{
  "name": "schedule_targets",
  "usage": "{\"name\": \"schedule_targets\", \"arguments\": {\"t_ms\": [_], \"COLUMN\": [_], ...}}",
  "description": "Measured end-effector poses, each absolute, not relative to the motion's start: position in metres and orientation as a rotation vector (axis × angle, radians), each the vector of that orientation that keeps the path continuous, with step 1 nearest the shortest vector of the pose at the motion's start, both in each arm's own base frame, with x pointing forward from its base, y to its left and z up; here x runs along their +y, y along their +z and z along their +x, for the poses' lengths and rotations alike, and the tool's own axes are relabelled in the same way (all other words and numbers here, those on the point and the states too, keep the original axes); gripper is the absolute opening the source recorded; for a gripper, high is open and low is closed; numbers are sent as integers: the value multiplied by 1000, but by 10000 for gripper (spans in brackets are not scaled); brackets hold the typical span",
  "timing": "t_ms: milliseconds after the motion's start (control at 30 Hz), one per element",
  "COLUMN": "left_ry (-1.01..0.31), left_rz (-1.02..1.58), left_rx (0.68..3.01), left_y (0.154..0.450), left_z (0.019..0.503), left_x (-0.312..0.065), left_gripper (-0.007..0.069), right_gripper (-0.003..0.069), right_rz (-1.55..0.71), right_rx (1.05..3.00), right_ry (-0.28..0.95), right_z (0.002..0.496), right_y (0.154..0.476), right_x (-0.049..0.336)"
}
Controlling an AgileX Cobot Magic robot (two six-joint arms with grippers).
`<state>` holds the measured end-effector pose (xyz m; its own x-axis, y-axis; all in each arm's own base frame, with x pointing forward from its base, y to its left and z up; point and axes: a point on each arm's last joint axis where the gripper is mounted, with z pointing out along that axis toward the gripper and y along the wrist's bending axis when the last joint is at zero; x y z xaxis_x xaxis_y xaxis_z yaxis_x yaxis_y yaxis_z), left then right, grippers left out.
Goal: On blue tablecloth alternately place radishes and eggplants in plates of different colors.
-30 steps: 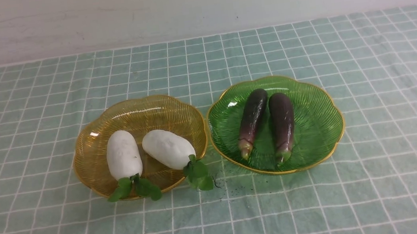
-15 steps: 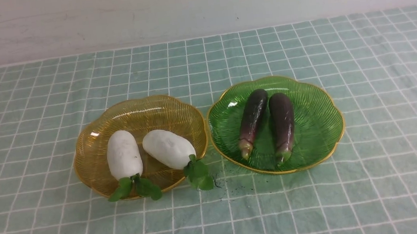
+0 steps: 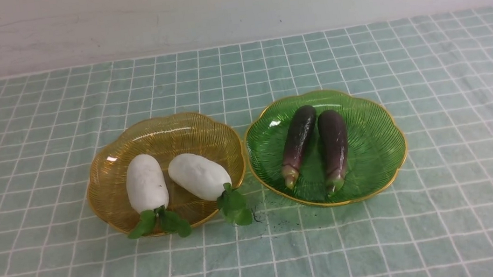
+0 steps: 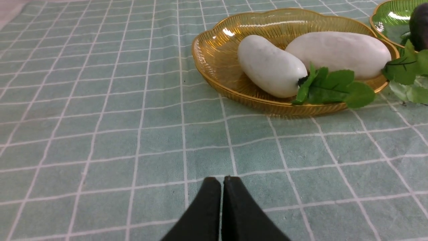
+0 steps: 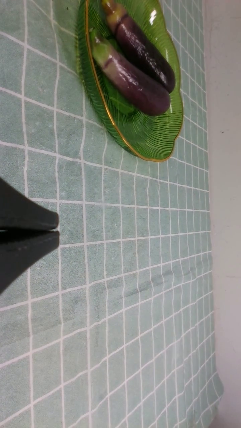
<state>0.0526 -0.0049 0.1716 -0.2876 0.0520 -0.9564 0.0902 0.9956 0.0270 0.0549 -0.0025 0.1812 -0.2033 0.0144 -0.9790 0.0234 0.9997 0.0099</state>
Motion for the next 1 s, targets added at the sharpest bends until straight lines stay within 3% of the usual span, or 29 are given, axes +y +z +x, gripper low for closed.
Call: {"name": "schedule_targets", "arguments": {"t_ms": [1000], "left_ry": [-36], "left_rz": [102], "left_rx": [1879], "left_y": [170], "left_z": [52], "left_x": [-5], "left_gripper": [-8], "right_gripper": [-15], "right_rz": [27], "right_rx": [1776], "right_ry": [-9], "right_z": [55], "right_y": [181], "right_x": [-2]}}
